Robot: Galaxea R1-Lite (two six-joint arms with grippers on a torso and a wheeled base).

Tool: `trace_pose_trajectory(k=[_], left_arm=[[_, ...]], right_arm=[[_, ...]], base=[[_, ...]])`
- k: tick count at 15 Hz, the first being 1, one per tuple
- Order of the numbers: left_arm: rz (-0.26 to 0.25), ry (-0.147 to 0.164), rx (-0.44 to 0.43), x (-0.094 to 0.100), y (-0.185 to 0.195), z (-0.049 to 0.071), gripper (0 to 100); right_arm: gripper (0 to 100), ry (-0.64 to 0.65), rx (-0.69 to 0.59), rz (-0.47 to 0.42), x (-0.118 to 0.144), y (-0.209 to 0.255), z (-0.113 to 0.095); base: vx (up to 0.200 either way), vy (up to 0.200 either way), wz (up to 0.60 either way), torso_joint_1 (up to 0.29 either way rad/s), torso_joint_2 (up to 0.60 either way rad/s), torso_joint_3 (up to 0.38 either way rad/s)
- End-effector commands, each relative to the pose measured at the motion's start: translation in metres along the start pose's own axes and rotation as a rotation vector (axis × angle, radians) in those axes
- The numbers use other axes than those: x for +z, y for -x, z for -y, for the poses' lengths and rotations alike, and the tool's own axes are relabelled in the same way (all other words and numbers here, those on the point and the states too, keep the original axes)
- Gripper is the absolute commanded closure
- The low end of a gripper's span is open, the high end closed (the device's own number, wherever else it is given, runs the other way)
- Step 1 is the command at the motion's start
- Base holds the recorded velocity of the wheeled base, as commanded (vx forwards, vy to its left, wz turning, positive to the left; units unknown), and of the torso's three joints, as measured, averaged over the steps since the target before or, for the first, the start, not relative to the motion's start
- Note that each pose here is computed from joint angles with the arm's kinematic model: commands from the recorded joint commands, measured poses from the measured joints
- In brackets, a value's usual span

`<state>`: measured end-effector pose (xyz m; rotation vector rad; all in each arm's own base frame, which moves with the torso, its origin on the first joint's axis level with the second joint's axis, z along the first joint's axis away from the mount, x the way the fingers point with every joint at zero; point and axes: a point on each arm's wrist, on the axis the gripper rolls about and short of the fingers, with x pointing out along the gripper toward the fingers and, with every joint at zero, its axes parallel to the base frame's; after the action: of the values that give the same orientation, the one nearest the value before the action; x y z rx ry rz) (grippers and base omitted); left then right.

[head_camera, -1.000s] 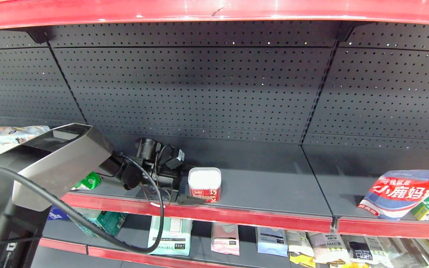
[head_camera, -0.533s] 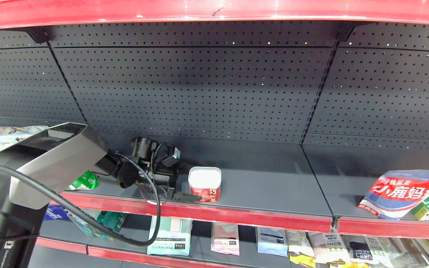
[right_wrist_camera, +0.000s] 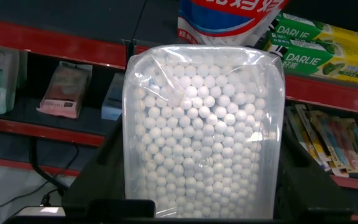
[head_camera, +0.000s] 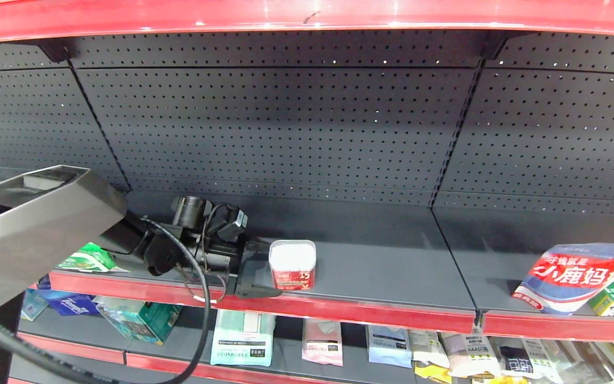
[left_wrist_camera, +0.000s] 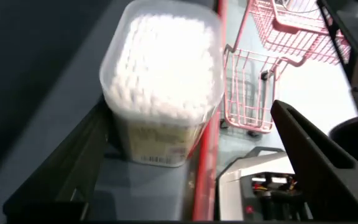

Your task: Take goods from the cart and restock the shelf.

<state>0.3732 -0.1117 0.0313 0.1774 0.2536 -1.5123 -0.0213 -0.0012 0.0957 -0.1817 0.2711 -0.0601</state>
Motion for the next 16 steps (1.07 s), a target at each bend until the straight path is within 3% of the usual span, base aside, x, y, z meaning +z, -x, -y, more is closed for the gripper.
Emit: trace_pose_trajectory(k=[1, 2, 3, 4, 5, 7, 9, 11, 13, 14, 15, 16], left_arm=[[0.013, -0.027, 0.011, 0.023, 0.011, 0.015, 0], [0.032, -0.025, 0.039, 0.046, 0.026, 0.025, 0], [0.046, 0.000, 0.044, 0.063, 0.032, 0.034, 0], [0.052, 0.017, 0.053, 0.073, 0.034, 0.039, 0], [0.058, 0.011, 0.065, 0.076, 0.035, 0.035, 0], [0.054, -0.027, 0.146, 0.069, 0.042, 0.023, 0], [0.049, -0.046, 0.171, 0.068, 0.043, 0.027, 0], [-0.015, -0.057, 0.265, 0.059, 0.036, 0.022, 0], [-0.012, -0.051, 0.246, 0.055, 0.033, 0.028, 0], [-0.024, -0.024, 0.209, 0.048, 0.028, 0.043, 0], [-0.030, -0.022, 0.207, 0.043, 0.027, 0.043, 0], [-0.038, -0.039, 0.210, 0.032, 0.023, 0.036, 0]], right_arm=[[100, 0.001, 0.002, -0.002, 0.000, 0.000, 0.000], [100, 0.000, 0.005, -0.002, 0.000, 0.000, 0.000], [100, 0.000, 0.006, -0.001, 0.000, 0.000, 0.000], [100, 0.001, 0.009, -0.001, 0.000, 0.000, 0.000], [100, 0.001, 0.012, 0.000, 0.000, 0.000, 0.000], [100, 0.002, 0.015, 0.007, 0.000, 0.000, 0.000], [100, 0.000, 0.014, 0.013, 0.000, 0.001, 0.000], [100, -0.003, 0.013, 0.022, -0.001, 0.002, 0.000], [100, -0.013, 0.012, 0.020, -0.001, 0.001, 0.000], [100, -0.014, 0.011, 0.021, -0.001, 0.002, 0.000], [100, -0.014, 0.013, 0.023, -0.001, 0.002, 0.000], [100, -0.014, 0.011, 0.023, -0.001, 0.002, 0.000]], base=[[0.000, 0.000, 0.00, 0.000, 0.00, 0.000], [0.000, 0.000, 0.00, 0.000, 0.00, 0.000], [0.000, 0.000, 0.00, 0.000, 0.00, 0.000], [0.000, 0.000, 0.00, 0.000, 0.00, 0.000], [0.000, 0.000, 0.00, 0.000, 0.00, 0.000], [0.000, 0.000, 0.00, 0.000, 0.00, 0.000], [0.000, 0.000, 0.00, 0.000, 0.00, 0.000], [0.000, 0.000, 0.00, 0.000, 0.00, 0.000], [0.000, 0.000, 0.00, 0.000, 0.00, 0.000], [0.000, 0.000, 0.00, 0.000, 0.00, 0.000], [0.000, 0.000, 0.00, 0.000, 0.00, 0.000], [0.000, 0.000, 0.00, 0.000, 0.00, 0.000]])
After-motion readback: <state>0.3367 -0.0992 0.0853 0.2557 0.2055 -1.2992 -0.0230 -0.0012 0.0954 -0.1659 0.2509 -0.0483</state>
